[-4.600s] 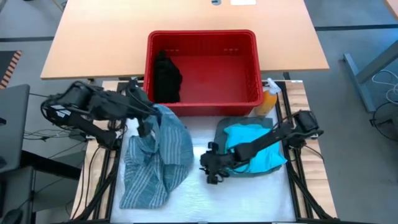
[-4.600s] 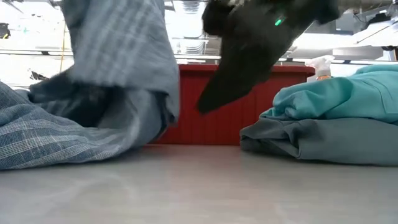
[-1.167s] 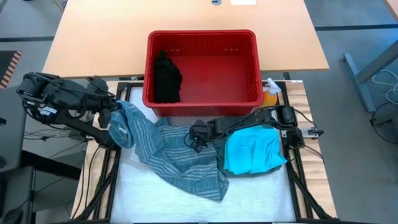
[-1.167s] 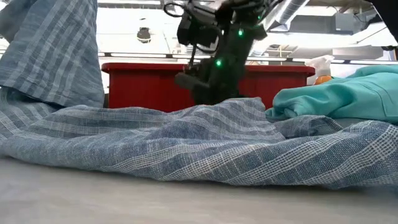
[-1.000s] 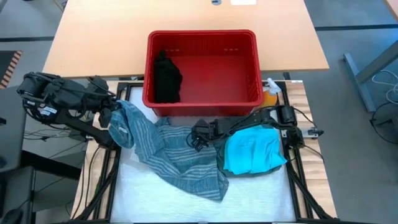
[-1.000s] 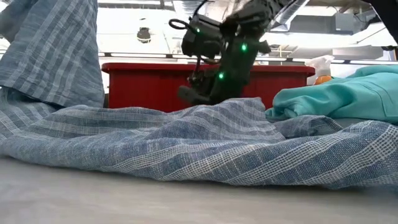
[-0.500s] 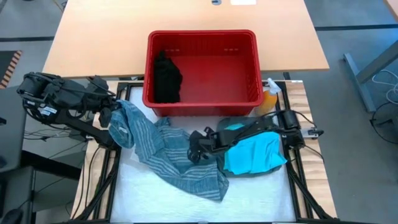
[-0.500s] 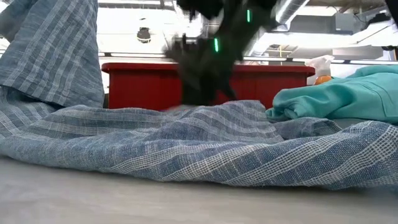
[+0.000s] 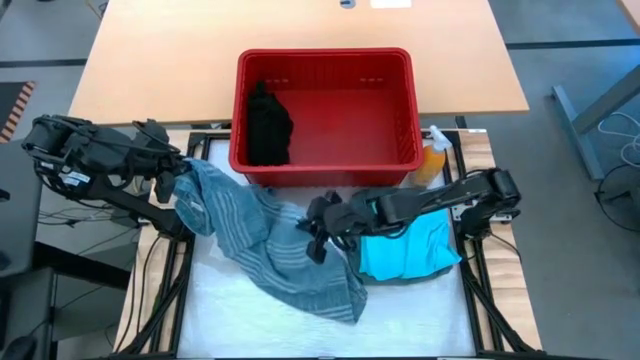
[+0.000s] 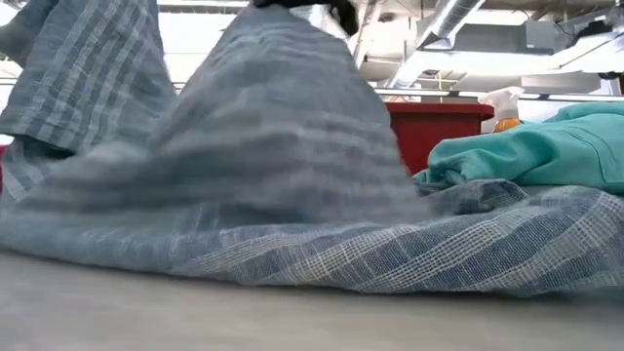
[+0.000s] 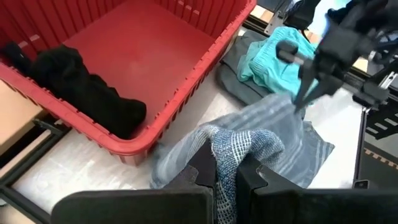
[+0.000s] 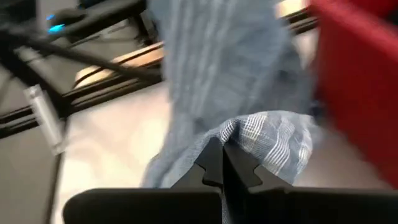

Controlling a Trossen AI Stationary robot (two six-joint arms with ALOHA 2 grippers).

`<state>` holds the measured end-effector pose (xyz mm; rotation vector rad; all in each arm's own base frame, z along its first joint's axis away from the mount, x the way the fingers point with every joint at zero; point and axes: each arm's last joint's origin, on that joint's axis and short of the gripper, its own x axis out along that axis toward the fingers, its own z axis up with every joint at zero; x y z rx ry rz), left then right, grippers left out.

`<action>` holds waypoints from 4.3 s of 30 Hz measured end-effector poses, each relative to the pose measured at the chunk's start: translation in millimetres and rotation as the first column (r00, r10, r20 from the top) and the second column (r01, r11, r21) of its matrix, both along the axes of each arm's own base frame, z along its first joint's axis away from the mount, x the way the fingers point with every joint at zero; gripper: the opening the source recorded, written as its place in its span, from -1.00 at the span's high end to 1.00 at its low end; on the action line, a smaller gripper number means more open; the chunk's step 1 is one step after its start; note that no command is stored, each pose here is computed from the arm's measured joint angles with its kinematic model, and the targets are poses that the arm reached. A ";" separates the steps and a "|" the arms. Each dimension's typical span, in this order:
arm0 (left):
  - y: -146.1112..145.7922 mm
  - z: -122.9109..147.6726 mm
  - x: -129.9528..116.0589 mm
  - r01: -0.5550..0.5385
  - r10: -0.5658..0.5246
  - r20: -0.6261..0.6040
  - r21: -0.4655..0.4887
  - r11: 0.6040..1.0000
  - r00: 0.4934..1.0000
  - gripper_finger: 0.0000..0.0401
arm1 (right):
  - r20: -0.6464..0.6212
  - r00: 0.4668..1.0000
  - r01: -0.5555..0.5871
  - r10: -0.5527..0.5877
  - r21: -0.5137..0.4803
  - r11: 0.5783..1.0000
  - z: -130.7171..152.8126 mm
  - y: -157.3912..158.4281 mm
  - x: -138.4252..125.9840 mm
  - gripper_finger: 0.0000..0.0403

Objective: Fold Laundry from Bin
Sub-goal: Fold the blue shirt

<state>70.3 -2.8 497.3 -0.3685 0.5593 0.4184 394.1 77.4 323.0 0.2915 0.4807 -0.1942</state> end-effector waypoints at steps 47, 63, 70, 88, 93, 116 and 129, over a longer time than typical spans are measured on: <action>-14.1 -13.1 18.7 0.318 -0.327 -0.129 -0.091 0.944 0.936 1.00 | -0.126 0.959 -0.163 0.253 0.487 0.858 -53.7 189.4 -55.6 0.91; -18.3 -77.7 25.3 0.175 -0.266 -0.322 -0.285 0.942 0.909 1.00 | -0.230 0.882 -0.358 0.412 0.245 0.901 -32.9 53.9 -14.1 0.66; -11.2 -81.7 5.6 0.038 -0.124 -0.274 -0.299 0.953 0.954 1.00 | -0.555 0.734 -0.197 0.392 0.378 0.905 -53.8 14.6 -33.9 0.65; -1.0 -77.0 -24.3 -0.030 -0.016 -0.160 -0.280 0.960 0.987 1.00 | -0.220 0.940 -0.059 0.259 0.645 0.762 -103.8 68.2 -99.7 0.64; -2.2 -77.4 -20.0 -0.001 -0.046 -0.178 -0.254 0.967 0.983 1.00 | -0.260 0.962 0.114 0.086 0.666 0.737 -115.9 99.8 -111.5 0.63; -6.6 -79.2 -6.0 0.097 -0.145 -0.242 -0.199 0.975 0.960 1.00 | -0.371 0.902 0.428 -0.220 0.705 0.565 -159.3 134.8 -121.8 -0.29; -7.0 -76.3 -2.3 0.085 -0.124 -0.191 -0.203 0.975 0.974 1.00 | -0.338 0.911 0.411 -0.236 0.696 0.589 -160.9 124.7 -110.5 -0.29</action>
